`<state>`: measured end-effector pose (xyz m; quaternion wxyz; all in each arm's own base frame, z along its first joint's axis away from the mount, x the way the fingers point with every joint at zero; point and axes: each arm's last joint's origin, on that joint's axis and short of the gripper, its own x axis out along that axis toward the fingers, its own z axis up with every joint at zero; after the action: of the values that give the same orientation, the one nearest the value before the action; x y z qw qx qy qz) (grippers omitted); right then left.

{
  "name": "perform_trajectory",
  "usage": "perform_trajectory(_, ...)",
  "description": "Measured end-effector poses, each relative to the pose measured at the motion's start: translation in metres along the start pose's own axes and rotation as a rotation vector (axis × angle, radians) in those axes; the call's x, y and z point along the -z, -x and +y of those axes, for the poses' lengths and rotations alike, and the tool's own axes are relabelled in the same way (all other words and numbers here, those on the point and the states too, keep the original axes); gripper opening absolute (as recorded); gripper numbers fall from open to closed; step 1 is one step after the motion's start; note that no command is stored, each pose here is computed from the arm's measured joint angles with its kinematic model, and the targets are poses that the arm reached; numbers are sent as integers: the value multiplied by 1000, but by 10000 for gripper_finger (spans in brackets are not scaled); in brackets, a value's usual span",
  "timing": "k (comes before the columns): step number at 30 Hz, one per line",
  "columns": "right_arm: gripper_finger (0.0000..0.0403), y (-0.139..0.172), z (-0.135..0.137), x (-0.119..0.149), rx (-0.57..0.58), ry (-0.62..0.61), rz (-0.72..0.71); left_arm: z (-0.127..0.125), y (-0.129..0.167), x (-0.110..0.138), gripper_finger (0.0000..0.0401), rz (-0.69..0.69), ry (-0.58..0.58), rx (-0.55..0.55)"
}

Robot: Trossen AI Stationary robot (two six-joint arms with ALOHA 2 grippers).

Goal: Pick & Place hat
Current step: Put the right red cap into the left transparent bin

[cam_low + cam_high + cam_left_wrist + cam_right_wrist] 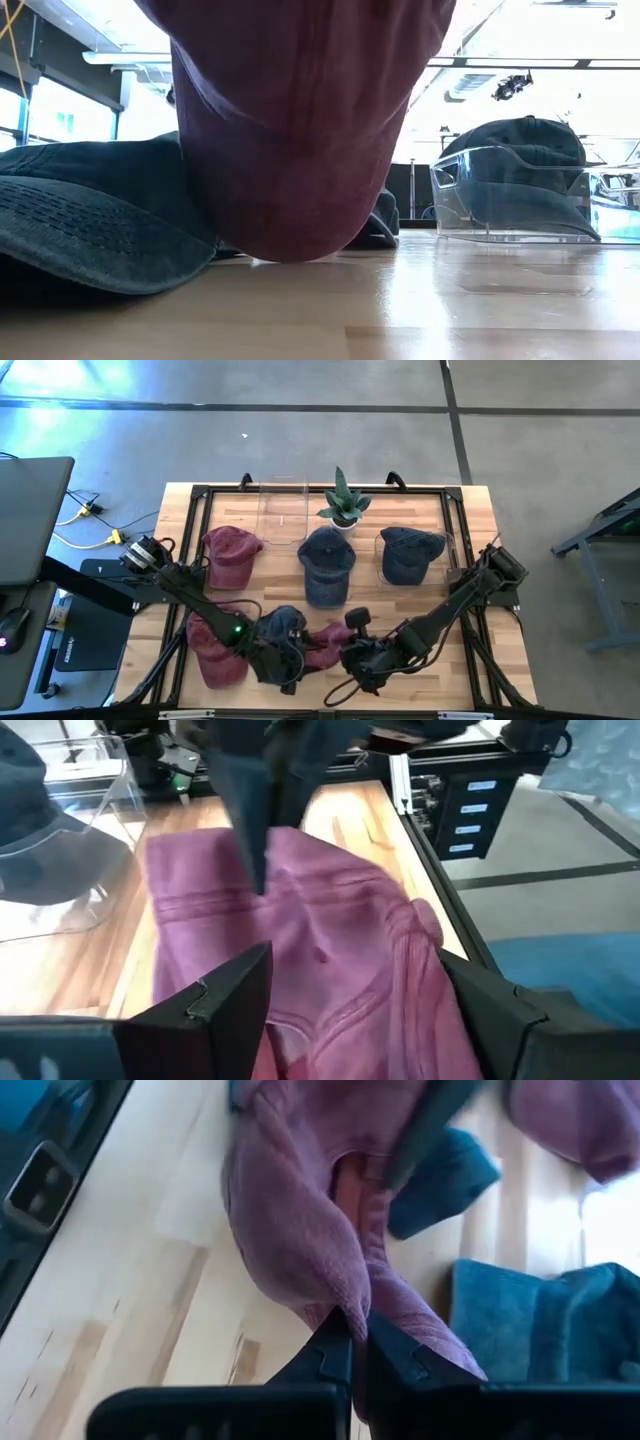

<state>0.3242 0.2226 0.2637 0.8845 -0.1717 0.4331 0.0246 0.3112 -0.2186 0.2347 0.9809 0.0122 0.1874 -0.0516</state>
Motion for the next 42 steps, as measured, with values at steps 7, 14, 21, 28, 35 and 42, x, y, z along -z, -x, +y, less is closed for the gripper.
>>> perform_trajectory(7, 3, 12, -5, -5, 56, -169, -74, 1, 3, -2, 241, 14, -5, 3)
perform_trajectory(14, 3, 18, 1, -6, 34, -179, -94, 2, 10, -22, 229, 99, -65, -32)
perform_trajectory(21, 16, 21, 9, -4, 10, -167, -94, 2, 17, -36, 132, 183, -110, -38)
perform_trajectory(28, 85, 2, 17, 10, -58, -128, -88, -2, 20, -48, 22, 193, -167, 73)
perform_trajectory(35, 170, 14, 30, 15, -79, -133, -97, 8, 23, -48, 22, 228, -210, 28)
perform_trajectory(42, 172, 40, 56, 23, 17, -189, -201, 35, 47, -70, 10, 195, -234, -62)
